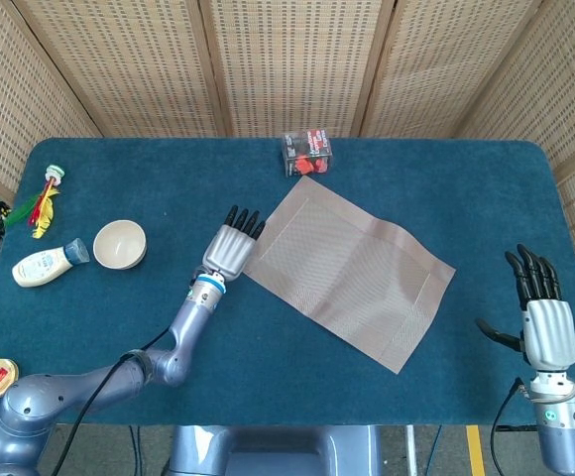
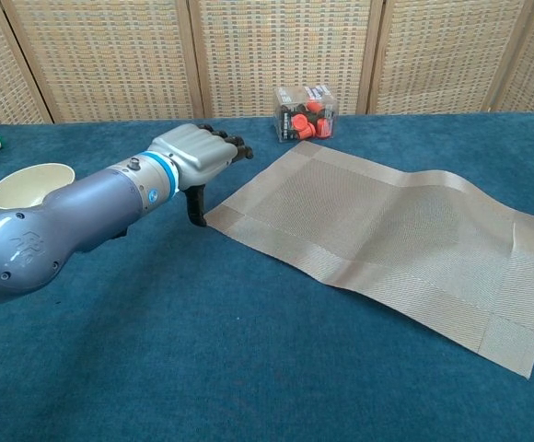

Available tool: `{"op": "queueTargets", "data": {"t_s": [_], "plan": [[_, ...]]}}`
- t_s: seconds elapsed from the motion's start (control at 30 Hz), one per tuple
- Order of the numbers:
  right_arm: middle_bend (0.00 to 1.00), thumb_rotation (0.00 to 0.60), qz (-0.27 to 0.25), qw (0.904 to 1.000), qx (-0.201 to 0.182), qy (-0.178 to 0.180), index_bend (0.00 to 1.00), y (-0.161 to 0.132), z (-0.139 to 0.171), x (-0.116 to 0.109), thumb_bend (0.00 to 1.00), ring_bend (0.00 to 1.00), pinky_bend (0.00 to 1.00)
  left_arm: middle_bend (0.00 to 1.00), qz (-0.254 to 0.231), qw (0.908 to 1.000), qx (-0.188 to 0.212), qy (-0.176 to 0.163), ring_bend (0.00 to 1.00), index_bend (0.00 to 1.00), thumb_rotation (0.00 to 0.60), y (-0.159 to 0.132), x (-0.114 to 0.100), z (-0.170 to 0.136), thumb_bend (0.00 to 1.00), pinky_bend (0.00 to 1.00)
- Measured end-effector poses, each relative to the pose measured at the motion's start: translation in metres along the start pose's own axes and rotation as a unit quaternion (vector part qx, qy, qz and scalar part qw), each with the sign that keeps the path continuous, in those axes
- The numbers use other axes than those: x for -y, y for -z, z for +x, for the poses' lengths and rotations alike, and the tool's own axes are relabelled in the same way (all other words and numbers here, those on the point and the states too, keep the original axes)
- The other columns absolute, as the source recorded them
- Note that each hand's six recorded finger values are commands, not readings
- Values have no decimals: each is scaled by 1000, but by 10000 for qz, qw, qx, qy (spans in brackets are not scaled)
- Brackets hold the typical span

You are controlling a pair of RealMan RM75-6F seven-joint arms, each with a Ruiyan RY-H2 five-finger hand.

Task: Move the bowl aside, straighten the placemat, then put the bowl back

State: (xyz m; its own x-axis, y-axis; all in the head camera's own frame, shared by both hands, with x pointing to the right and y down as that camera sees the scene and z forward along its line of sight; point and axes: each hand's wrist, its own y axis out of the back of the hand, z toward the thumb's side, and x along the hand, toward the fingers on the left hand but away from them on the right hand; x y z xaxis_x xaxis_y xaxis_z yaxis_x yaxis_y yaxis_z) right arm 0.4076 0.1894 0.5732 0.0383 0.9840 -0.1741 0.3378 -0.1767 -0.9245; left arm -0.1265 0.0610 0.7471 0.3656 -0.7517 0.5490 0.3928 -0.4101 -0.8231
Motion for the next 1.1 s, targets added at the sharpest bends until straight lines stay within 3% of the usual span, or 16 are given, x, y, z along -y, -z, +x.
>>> {"op": "queueTargets", "data": {"t_s": [0.63, 0.87, 1.1], "plan": [[0, 600, -173, 9998, 23, -17, 65, 0, -1, 1, 244, 0, 0, 0, 263, 9995, 50, 150, 0, 106, 600, -12, 13, 11, 101, 0], [0, 600, -276, 9996, 18, 78, 65, 1, -2, -2, 244, 0, 0, 0, 385, 9992, 73, 46, 0, 137, 600, -20, 14, 15, 346, 0], [0, 600, -365, 9992, -10, 151, 70, 1, -2, -4, 244, 0, 0, 0, 354, 9990, 231, -176, 0, 160, 600, -31, 9, 15, 450, 0]]}}
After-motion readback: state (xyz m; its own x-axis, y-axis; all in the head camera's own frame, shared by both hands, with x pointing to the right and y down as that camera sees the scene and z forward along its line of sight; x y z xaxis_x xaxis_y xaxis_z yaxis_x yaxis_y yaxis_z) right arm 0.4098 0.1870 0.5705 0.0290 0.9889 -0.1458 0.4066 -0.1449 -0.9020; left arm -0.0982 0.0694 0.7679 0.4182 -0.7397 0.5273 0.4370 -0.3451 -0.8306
